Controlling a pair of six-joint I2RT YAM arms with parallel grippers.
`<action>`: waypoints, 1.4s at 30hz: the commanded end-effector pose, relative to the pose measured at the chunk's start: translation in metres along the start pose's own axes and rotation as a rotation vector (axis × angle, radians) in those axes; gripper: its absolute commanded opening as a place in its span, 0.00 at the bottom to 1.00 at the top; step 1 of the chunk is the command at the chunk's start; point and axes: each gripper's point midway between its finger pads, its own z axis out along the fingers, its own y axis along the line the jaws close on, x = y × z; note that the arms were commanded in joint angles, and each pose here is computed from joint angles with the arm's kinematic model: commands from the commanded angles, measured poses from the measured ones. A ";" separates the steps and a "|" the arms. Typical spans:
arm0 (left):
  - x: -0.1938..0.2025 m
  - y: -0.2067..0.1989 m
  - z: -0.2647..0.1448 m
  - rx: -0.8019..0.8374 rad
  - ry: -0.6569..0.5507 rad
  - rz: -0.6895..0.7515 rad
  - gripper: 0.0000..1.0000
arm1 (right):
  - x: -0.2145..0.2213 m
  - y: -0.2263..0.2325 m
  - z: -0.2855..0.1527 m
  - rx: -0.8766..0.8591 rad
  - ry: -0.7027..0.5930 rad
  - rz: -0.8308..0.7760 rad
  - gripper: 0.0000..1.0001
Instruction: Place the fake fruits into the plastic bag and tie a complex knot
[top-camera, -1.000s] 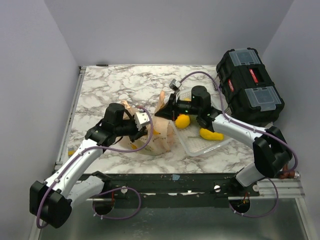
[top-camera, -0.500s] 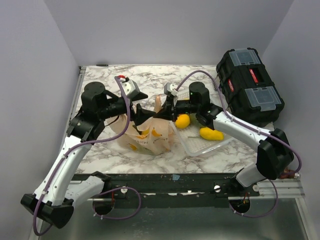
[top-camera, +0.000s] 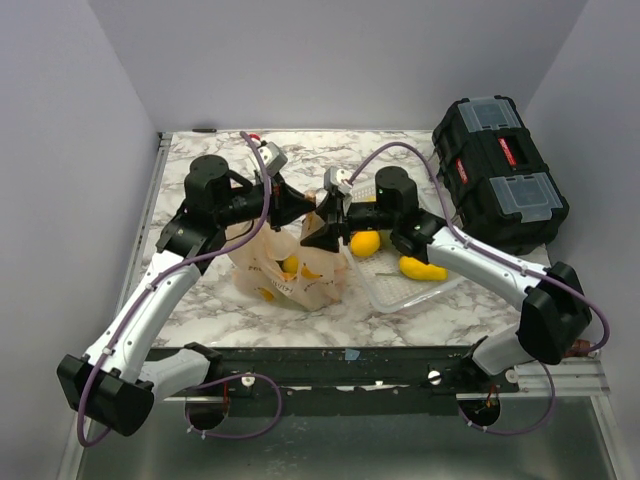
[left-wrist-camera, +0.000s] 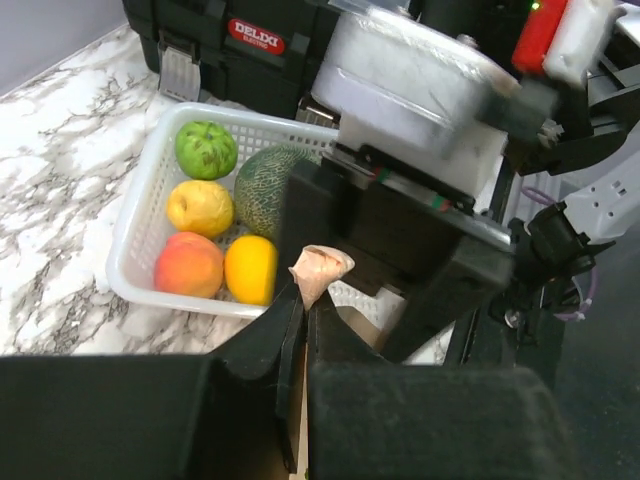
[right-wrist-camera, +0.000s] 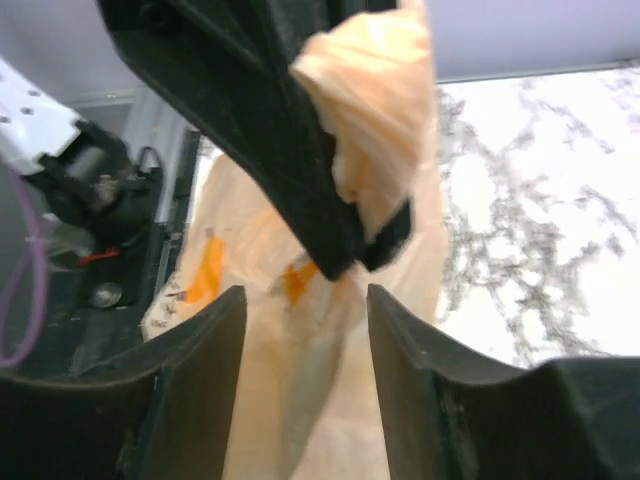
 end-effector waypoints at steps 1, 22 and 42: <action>-0.019 -0.015 -0.005 0.035 -0.092 -0.035 0.00 | -0.033 -0.022 -0.009 0.217 -0.146 0.170 0.64; -0.076 0.004 -0.046 -0.227 -0.303 -0.020 0.00 | 0.019 -0.050 0.040 0.465 -0.173 0.296 0.01; 0.005 0.005 -0.086 -0.020 0.168 0.645 0.98 | -0.018 -0.033 0.014 0.030 -0.176 0.109 0.01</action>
